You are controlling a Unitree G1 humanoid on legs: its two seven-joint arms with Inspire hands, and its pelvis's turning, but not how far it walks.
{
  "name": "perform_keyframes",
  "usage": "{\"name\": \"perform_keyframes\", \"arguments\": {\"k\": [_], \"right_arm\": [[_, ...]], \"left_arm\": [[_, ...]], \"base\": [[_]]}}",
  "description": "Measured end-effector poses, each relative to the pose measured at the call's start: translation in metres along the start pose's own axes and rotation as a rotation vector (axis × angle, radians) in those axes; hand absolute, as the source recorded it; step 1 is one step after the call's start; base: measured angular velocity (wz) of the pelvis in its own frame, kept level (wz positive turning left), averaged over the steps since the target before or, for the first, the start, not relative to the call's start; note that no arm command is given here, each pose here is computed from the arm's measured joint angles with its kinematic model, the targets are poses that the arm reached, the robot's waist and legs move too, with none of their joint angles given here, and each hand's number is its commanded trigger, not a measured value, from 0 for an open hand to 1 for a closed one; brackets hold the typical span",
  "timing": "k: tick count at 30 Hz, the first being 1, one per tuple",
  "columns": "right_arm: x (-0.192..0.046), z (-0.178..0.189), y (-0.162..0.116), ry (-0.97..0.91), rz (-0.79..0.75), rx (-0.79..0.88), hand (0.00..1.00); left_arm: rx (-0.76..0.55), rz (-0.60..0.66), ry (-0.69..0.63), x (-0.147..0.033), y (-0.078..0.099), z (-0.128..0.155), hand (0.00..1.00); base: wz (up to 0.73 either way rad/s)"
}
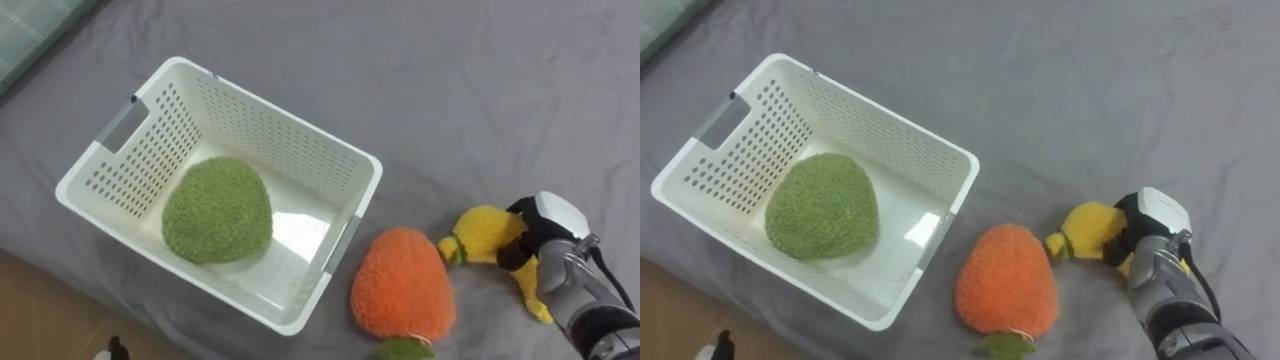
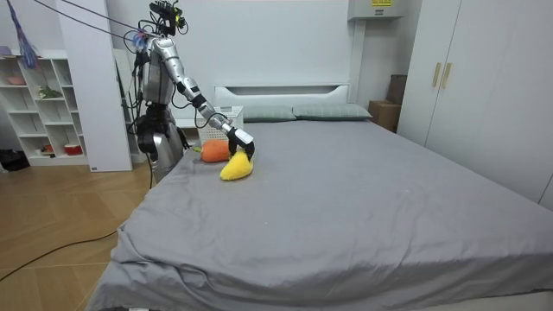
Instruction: Collect toys from the bed
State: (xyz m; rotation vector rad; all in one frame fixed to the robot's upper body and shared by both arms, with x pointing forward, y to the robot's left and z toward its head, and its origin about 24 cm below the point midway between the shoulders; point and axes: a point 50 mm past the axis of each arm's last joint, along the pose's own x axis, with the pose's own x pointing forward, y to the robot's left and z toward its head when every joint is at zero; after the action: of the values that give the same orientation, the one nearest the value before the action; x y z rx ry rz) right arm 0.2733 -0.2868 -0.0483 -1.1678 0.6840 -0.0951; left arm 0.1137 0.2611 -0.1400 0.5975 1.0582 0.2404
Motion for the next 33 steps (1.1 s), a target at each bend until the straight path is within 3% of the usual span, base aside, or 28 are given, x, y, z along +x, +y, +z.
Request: {"name": "perform_keyframes", "arguments": {"k": [22, 26, 33], "right_arm": [[0.001, 0.013, -0.005, -0.066, 0.01, 0.032, 1.0], [-0.001, 0.028, -0.02, -0.152, -0.058, 0.089, 1.0], [-0.008, 0.037, -0.021, -0.235, -0.047, 0.058, 1.0]], "left_arm": [[0.02, 0.008, -0.031, 0.003, 0.005, 0.008, 0.0], [-0.017, 0.027, -0.006, -0.001, 0.008, -0.005, 0.0], [-0.051, 0.038, 0.053, -0.007, 0.008, -0.026, 0.0]], "base": [[0.0], [-0.01], [-0.08]]}}
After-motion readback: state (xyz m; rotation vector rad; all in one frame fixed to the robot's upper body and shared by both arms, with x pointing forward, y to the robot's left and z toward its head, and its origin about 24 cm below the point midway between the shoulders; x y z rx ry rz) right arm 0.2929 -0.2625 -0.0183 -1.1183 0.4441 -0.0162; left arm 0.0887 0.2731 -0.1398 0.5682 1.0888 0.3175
